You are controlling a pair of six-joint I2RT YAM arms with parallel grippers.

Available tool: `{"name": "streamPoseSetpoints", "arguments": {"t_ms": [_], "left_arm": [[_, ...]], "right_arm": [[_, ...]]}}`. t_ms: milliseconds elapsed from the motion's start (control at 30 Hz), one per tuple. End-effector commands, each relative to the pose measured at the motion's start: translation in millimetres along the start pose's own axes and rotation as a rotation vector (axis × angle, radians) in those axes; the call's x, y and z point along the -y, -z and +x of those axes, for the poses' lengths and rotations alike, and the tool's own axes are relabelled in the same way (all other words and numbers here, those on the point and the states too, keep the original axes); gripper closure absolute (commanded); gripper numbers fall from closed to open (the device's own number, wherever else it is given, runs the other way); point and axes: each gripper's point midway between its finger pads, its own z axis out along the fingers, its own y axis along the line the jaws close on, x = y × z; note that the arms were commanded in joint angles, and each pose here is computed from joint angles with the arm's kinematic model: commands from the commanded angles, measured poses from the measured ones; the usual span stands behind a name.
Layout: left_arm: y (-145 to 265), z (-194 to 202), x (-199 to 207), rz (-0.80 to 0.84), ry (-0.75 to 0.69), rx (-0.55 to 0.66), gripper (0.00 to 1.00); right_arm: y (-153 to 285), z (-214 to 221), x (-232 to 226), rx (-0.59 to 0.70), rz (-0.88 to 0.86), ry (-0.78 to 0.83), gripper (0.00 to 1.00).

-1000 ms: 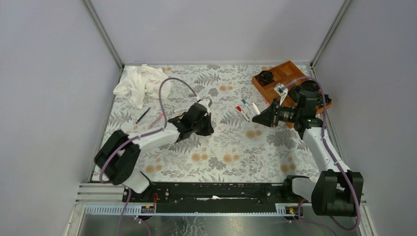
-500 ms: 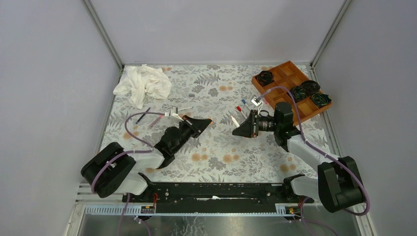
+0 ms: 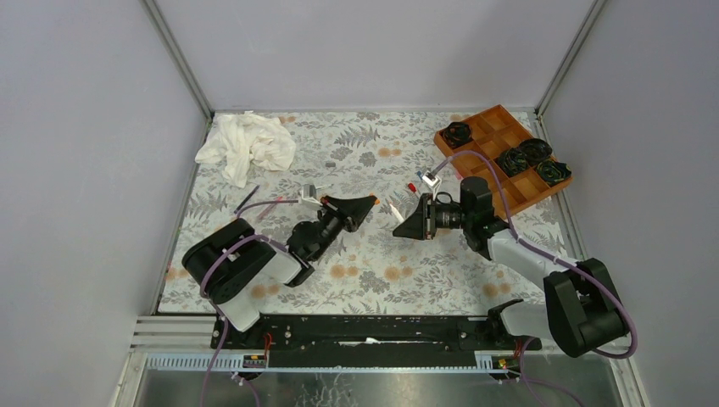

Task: Insert the pens into the pen caps
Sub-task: Insert the pen cap onto the pen.

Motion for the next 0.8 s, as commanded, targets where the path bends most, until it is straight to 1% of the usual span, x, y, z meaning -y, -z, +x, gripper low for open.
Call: {"name": "streamPoseSetpoints", "arguments": {"t_ms": [0,267,767], "left_arm": [[-5,3,42,0.154,0.017,0.014,1.00],[-7,13,44,0.163,-0.004,-0.010,1.00],[-9,16,39,0.139,-0.053,-0.014,1.00]], "right_arm": [[-7,-7,-2,-0.004,0.002,0.036,1.00],[-9,-9,-2,-0.014,0.012,0.035,1.00],[-9,-11,-10,-0.014,-0.023,0.039,1.00]]}}
